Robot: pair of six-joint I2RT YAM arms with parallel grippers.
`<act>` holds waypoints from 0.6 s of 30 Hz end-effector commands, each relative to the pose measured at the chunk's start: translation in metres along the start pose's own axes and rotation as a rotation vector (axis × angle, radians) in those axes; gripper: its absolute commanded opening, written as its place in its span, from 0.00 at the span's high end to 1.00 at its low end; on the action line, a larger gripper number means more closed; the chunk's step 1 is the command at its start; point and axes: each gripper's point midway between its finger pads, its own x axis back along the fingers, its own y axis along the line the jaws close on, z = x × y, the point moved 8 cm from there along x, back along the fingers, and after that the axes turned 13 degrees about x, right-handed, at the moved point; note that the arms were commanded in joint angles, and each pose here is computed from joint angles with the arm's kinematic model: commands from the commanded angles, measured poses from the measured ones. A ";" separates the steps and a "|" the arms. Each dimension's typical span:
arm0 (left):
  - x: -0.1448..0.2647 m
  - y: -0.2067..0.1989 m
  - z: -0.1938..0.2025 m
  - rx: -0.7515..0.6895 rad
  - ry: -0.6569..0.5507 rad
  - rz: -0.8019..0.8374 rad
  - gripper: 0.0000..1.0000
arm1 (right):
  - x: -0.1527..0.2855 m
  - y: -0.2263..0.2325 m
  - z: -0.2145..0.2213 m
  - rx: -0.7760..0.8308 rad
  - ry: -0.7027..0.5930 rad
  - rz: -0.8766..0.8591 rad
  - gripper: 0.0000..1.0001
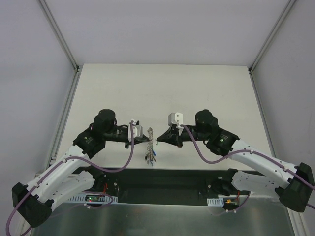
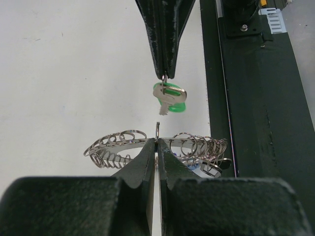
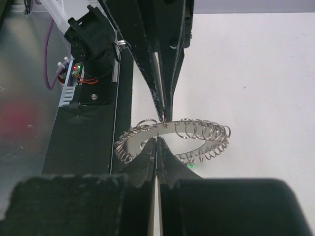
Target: Put the keys on the keyring
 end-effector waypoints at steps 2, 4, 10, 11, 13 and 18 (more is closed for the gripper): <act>-0.005 -0.001 -0.014 -0.055 -0.073 0.056 1.00 | -0.004 0.001 -0.014 0.135 -0.018 0.042 0.99; -0.006 -0.001 -0.015 -0.049 -0.086 0.066 1.00 | -0.005 0.003 -0.012 0.143 -0.005 0.065 0.99; -0.009 -0.005 -0.012 -0.029 -0.108 0.099 1.00 | -0.001 0.004 -0.008 0.159 0.025 0.086 0.99; -0.010 -0.003 -0.015 -0.046 -0.125 0.100 1.00 | -0.001 0.004 -0.007 0.157 0.036 0.084 0.99; -0.011 -0.004 -0.014 -0.032 -0.126 0.113 1.00 | -0.001 0.004 -0.007 0.158 0.043 0.079 0.99; -0.012 -0.003 -0.015 -0.030 -0.133 0.111 1.00 | -0.001 0.007 -0.007 0.151 0.047 0.041 0.99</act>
